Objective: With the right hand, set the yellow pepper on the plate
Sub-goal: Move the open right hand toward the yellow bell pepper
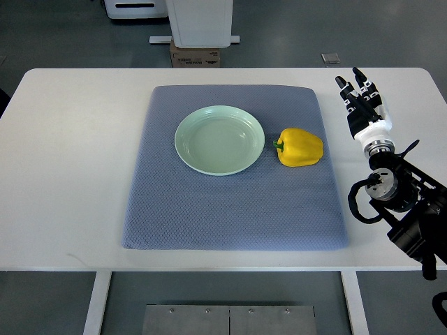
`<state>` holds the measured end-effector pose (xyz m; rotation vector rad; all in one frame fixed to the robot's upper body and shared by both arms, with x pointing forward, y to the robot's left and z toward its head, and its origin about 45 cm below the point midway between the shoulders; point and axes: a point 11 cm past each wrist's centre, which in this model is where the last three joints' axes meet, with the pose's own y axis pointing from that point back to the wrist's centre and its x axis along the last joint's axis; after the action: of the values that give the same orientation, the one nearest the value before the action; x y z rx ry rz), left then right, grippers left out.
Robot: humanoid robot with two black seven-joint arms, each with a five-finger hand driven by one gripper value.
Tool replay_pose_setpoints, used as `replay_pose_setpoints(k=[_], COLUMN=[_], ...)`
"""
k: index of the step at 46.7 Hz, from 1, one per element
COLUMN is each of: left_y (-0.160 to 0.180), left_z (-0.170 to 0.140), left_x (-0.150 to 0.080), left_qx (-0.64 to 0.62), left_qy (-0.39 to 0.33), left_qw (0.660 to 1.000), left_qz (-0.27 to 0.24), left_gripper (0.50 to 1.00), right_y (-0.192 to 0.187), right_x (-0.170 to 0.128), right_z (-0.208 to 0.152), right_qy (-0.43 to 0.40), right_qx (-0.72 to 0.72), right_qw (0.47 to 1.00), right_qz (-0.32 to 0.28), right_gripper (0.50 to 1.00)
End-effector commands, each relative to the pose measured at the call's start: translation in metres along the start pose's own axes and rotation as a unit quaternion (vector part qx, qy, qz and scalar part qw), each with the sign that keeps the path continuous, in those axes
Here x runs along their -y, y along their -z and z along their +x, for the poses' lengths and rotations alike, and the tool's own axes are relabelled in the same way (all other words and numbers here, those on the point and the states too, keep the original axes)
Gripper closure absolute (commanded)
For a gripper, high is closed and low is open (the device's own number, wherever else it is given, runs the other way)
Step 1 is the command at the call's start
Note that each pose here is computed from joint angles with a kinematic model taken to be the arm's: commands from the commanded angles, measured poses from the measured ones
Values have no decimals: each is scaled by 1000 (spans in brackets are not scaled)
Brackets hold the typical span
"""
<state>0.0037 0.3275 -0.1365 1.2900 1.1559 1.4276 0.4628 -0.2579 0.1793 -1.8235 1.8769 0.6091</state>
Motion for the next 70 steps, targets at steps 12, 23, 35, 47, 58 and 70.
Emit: replay_pose_setpoints(k=[12,23,35,47,58,70], left_y=[0,0,0,0,0,0], left_z=[0,0,0,0,0,0], left_x=[0,0,0,0,0,0], left_qx=[0,0,0,0,0,0], left_qy=[0,-1,0,-1,0,0], left_qw=[1000,1000,1000,1000,1000,1000], left_qz=[0,0,0,0,0,0], left_gripper=[500,500,500,500,500,500], right_y=[23,24,23,18,13,9], right_x=[-16,-28,-34,-37,-39,-44], right_z=[-24,-36,-32,-36,-37,-26], right_qy=[80,137,179,221,241,267], right_qx=[-93,-224,-385,-534,-586,-626], right_qw=[992,965,905,816,774,732], right_qz=[12,11,5,8,5,-19], right_gripper=[500,500,500,500,500,500])
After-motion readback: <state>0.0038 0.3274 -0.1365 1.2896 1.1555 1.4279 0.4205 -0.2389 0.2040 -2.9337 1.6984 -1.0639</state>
